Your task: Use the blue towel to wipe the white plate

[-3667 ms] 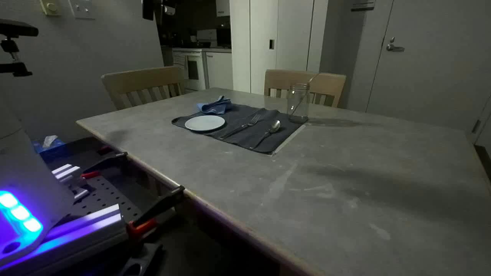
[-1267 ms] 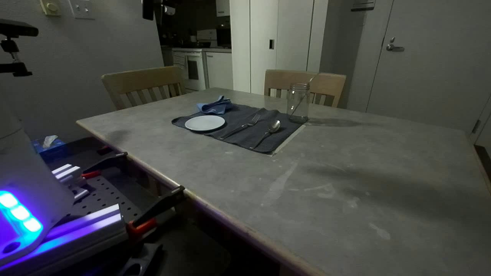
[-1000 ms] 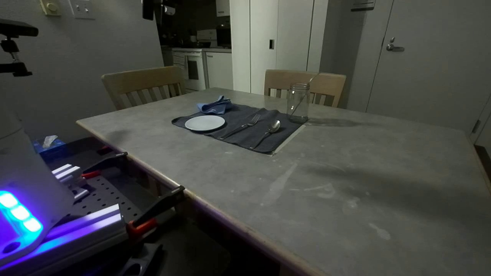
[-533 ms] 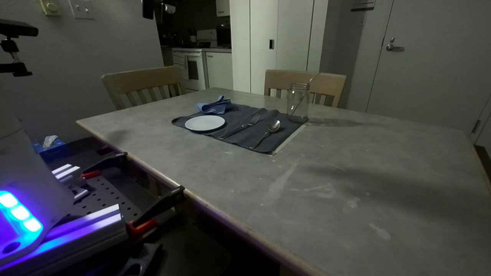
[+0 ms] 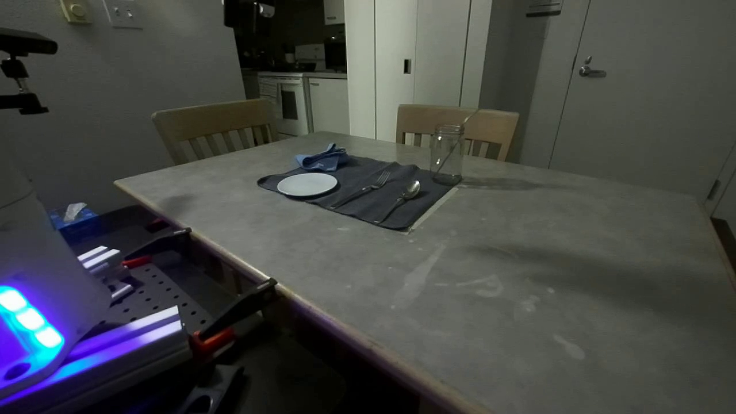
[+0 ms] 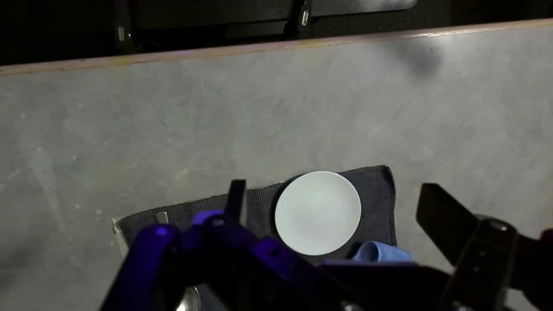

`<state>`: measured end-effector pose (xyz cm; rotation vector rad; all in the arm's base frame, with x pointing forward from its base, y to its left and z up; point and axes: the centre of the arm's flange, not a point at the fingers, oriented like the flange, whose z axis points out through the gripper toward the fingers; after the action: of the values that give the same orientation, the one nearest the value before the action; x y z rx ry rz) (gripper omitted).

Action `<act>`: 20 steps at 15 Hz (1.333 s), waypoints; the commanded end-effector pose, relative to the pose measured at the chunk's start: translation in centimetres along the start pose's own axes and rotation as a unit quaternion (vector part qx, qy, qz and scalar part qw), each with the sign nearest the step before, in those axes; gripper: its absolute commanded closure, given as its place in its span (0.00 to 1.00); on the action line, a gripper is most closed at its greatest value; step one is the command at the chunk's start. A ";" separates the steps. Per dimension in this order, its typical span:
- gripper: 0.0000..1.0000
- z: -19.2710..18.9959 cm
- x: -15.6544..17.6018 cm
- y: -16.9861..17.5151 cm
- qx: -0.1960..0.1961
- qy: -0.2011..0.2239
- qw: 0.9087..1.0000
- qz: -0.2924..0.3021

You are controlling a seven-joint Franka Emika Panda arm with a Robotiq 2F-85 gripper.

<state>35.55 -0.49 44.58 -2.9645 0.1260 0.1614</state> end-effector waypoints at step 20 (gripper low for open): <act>0.00 5.7 15.3 -6.3 0.016 -0.070 0.959 -0.274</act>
<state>47.42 5.51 39.93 -2.9034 -0.5813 0.2005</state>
